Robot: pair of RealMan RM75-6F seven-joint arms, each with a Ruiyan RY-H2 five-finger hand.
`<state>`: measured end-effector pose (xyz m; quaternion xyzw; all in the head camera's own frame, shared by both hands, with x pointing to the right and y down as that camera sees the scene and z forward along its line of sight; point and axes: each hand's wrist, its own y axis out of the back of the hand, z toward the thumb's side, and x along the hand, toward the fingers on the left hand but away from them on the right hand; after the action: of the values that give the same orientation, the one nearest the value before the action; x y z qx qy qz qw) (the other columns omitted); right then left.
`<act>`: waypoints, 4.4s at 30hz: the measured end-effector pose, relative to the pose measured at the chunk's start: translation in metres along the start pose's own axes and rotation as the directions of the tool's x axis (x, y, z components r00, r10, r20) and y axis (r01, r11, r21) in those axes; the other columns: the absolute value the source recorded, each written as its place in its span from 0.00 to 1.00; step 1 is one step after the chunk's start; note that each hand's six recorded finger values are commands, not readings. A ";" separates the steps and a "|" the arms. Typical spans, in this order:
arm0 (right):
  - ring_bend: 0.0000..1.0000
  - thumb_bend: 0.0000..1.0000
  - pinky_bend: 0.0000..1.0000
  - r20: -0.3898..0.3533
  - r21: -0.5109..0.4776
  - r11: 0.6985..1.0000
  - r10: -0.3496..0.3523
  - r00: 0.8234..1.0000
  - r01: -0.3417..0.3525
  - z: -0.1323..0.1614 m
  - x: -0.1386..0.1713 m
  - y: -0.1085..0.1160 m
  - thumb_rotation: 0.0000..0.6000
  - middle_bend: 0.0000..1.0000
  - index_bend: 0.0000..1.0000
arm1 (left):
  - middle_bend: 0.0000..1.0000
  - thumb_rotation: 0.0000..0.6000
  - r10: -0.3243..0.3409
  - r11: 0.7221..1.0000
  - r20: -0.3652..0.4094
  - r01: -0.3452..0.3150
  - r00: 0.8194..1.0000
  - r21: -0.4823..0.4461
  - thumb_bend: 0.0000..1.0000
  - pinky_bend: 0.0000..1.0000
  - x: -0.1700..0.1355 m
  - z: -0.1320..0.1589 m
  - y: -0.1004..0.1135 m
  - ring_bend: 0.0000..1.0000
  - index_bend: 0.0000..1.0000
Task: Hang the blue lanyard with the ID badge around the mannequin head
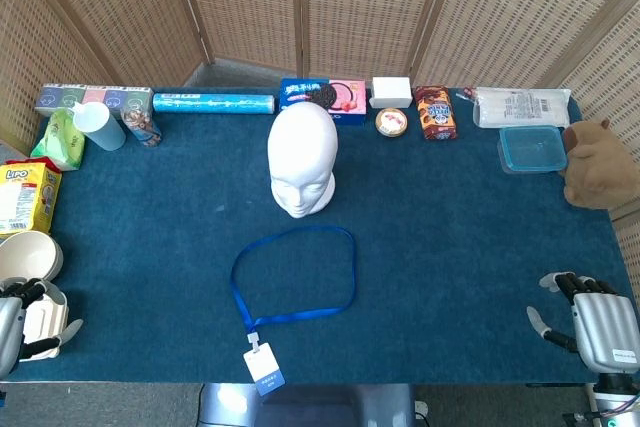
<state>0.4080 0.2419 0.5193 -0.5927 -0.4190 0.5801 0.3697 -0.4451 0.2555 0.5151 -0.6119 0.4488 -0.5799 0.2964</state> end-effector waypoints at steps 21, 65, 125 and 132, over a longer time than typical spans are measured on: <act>0.47 0.34 0.45 -0.016 -0.001 1.000 0.011 1.000 -0.011 0.016 -0.012 -0.004 0.73 0.47 0.41 | 0.48 0.88 -0.014 0.999 0.030 0.014 0.999 0.029 0.16 0.24 0.015 0.011 -0.004 0.46 0.54; 1.00 0.28 1.00 -0.219 -0.004 0.964 0.257 0.941 -0.265 0.254 -0.114 -0.109 0.73 0.96 0.42 | 0.48 0.88 -0.076 0.990 0.161 0.056 0.984 0.127 0.17 0.24 0.091 0.063 -0.019 0.45 0.54; 1.00 0.34 1.00 -0.002 0.199 0.933 0.308 0.951 -0.302 0.273 -0.174 -0.175 0.73 0.96 0.47 | 0.48 0.89 -0.113 0.986 0.149 0.092 0.982 0.141 0.17 0.24 0.090 0.059 -0.028 0.45 0.54; 1.00 0.37 1.00 -0.001 0.206 0.927 0.319 0.948 -0.312 0.275 -0.174 -0.177 0.72 0.96 0.49 | 0.48 0.89 -0.108 0.987 0.145 0.088 0.984 0.138 0.17 0.24 0.089 0.057 -0.027 0.46 0.54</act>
<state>0.1261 0.1339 0.7341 -0.6212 -0.2502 0.6616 0.3373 -0.3909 0.1787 0.5700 -0.6549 0.3552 -0.5738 0.3401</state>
